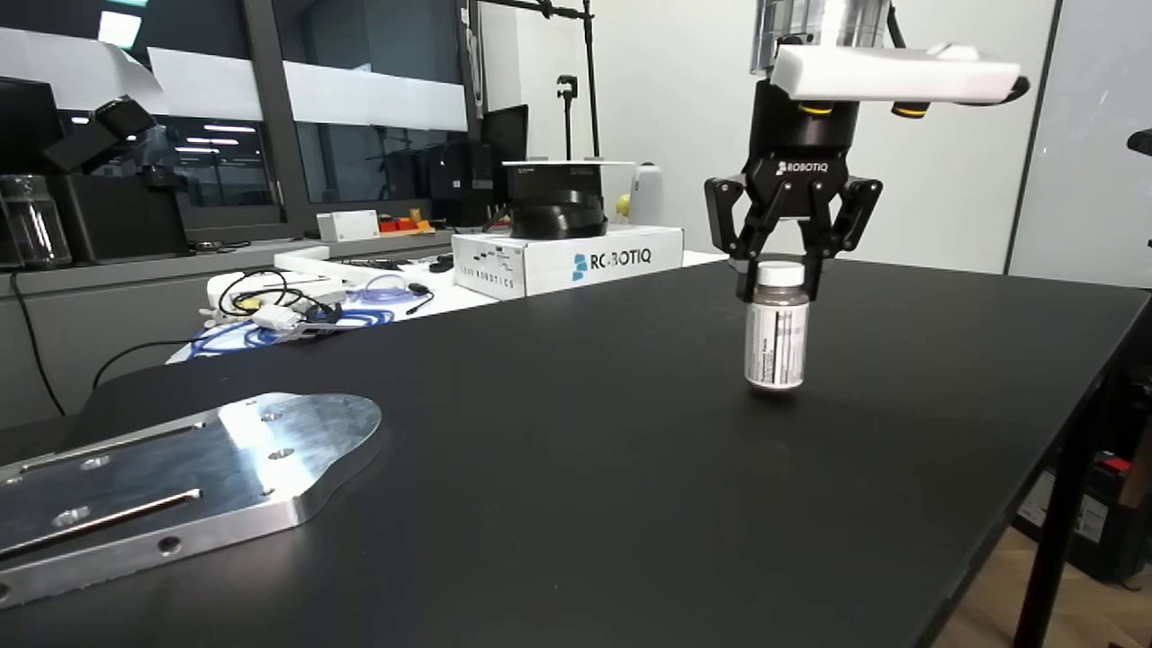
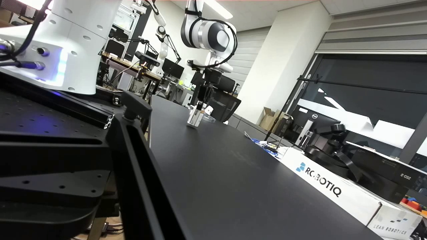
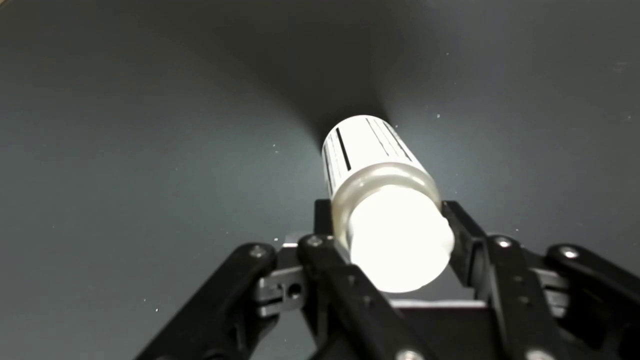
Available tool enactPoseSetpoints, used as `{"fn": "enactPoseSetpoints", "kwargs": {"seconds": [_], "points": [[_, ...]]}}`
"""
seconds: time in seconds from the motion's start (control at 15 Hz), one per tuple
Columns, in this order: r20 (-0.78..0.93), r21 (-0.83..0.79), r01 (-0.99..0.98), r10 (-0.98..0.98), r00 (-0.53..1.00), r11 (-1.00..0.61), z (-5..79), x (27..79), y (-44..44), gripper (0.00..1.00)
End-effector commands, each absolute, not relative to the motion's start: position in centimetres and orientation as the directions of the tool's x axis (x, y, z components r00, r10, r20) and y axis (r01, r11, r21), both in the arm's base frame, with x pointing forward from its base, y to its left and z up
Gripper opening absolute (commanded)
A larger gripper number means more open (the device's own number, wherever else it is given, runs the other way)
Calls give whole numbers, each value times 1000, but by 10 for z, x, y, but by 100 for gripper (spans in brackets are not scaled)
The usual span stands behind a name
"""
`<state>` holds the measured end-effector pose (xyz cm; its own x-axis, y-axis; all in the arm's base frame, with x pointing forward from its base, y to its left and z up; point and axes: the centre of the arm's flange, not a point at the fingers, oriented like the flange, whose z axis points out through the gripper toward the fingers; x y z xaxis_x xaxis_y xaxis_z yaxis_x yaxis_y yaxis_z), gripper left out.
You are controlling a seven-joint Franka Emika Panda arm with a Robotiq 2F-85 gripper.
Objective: Pick up the bottle from the metal board and put it on the table.
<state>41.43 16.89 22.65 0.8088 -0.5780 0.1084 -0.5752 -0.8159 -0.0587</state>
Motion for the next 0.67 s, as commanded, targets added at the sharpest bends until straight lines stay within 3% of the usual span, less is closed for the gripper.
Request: {"fn": "enactPoseSetpoints", "kwargs": {"seconds": [0.0, 0.53, 0.6], "points": [[126, -48, -593, -594, 795, -804, 224, 418, 169, 30], [130, -30, -588, -587, 799, -808, 217, 420, 166, 30], [123, -35, -592, -592, 797, -805, 219, 420, 166, 40]]}}
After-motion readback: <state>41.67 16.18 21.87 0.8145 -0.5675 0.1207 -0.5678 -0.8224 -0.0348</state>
